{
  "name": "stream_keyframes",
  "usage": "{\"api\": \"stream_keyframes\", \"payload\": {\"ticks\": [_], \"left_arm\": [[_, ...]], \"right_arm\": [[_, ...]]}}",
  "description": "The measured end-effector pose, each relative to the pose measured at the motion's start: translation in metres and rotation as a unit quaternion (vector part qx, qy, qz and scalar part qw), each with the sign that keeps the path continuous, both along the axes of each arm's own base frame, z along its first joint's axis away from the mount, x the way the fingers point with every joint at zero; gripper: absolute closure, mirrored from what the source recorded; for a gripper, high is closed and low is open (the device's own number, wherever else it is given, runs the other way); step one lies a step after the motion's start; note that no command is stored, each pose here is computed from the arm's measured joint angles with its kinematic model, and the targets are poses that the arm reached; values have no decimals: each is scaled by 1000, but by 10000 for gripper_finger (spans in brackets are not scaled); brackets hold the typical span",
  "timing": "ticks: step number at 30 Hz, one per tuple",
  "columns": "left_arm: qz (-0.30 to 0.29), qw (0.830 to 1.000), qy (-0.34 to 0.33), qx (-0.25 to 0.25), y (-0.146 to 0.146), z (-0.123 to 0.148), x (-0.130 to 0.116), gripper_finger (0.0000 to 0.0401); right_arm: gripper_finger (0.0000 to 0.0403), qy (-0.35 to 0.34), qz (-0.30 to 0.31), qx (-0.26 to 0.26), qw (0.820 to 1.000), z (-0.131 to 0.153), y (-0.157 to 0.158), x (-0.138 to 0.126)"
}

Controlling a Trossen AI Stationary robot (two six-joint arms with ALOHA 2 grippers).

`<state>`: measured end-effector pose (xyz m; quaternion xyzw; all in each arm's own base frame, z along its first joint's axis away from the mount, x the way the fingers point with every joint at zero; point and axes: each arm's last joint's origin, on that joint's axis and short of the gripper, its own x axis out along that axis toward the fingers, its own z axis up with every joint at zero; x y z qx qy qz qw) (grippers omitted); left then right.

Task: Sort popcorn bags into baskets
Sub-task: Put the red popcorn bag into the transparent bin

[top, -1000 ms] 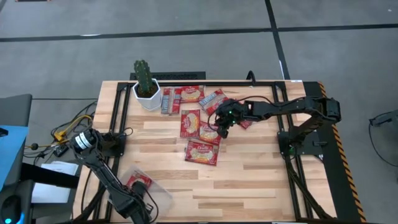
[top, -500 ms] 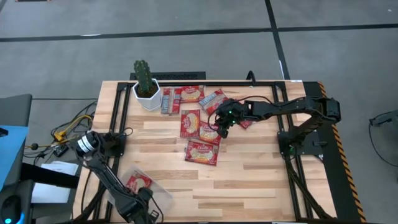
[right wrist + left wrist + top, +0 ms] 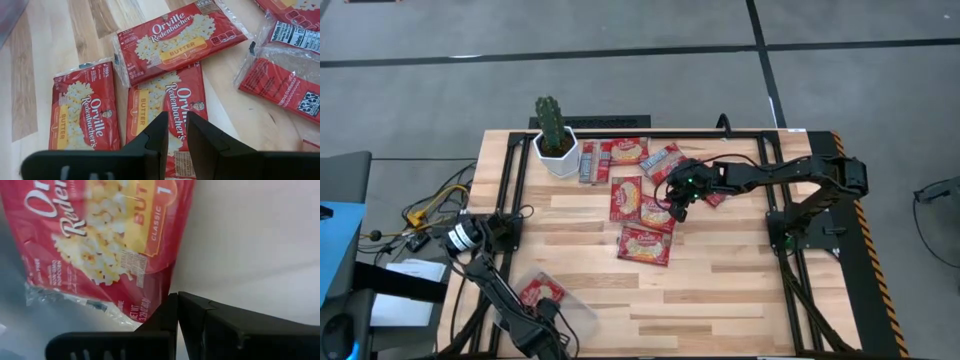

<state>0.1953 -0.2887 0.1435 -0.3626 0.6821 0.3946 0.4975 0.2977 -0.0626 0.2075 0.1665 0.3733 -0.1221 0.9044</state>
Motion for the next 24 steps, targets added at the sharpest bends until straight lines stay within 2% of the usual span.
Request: {"api": "stream_keyframes", "payload": {"ticks": [9,13,16,21,24], "left_arm": [[20,1000,-7,1,3,5,4,401],[23,997,-68,-11,5,33,9,401],[58,992,-116,-7,13,60,11,392],[127,962,-242,15,40,107,13,338],[153,933,-319,70,70,129,21,289]], "right_arm": [[310,0,1,1,1000,0,0,0],[310,-1,4,8,1000,0,1,0],[310,-2,10,17,1000,0,1,0],[310,-3,5,32,999,0,2,0],[310,-4,-8,45,999,0,2,0]]}}
